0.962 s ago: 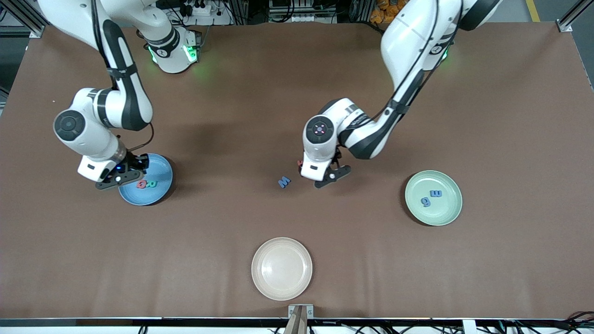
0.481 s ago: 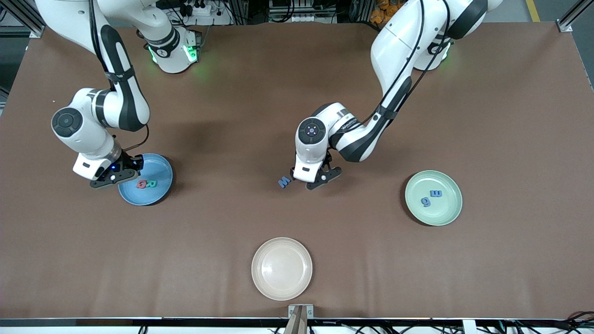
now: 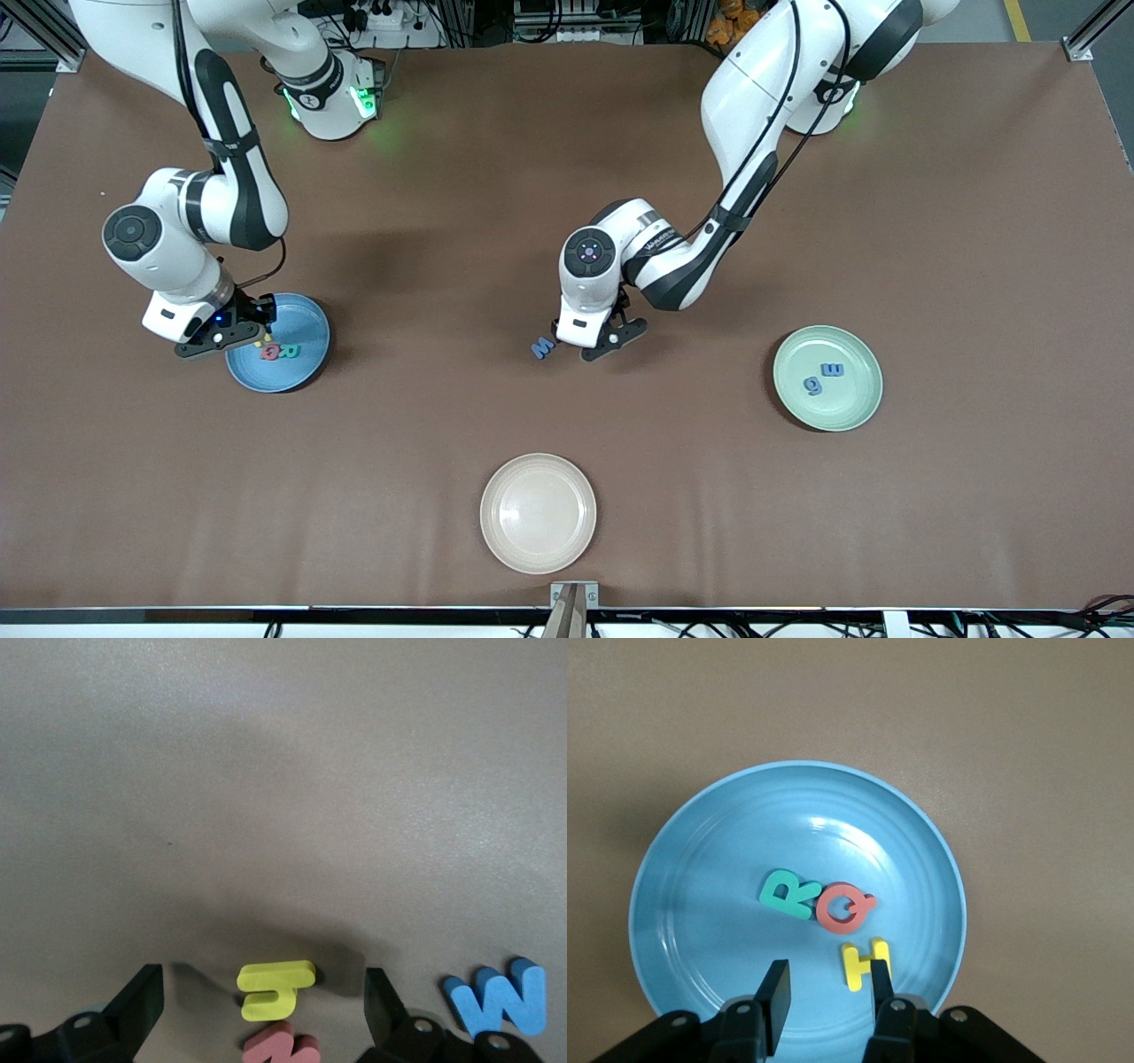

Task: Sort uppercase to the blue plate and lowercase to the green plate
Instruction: 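Release the H on the blue plate while the left gripper lowers onto yellow 4, then grasp the yellow 4 with the left gripper while the right gripper returns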

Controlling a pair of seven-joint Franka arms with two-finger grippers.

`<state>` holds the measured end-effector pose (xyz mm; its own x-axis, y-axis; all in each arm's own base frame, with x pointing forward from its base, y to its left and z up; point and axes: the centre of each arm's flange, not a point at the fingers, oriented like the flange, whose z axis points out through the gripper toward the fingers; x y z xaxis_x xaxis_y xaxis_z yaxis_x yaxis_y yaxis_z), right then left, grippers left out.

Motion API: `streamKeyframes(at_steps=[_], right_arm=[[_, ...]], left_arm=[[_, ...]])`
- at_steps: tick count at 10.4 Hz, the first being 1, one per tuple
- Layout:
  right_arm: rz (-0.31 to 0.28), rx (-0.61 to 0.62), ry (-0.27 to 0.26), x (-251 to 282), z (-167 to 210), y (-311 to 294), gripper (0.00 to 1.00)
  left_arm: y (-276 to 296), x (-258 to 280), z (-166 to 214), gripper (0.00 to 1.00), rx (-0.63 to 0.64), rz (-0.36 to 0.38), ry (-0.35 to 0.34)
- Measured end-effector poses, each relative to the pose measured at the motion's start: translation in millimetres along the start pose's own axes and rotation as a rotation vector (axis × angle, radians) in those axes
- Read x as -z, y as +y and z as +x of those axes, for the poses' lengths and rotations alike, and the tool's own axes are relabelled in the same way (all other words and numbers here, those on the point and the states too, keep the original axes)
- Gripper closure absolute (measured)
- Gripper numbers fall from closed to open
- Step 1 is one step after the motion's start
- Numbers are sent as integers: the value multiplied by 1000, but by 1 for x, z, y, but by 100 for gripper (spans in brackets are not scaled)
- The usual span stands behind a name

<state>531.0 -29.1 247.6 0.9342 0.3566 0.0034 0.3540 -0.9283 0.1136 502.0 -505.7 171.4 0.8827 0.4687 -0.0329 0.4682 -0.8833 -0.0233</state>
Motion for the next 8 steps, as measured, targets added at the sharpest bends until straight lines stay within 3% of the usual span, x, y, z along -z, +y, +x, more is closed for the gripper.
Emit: streamKeyframes(at_steps=[5, 6, 8], right_arm=[[1, -2, 1, 0, 0, -1, 55], [4, -10, 2, 0, 1, -2, 55], [14, -20, 9, 1, 4, -7, 54]], left_arm=[[1, -2, -2, 1, 2, 2, -1], [0, -2, -2, 8, 4, 3, -1], [3, 2, 0, 44, 10, -9, 3]])
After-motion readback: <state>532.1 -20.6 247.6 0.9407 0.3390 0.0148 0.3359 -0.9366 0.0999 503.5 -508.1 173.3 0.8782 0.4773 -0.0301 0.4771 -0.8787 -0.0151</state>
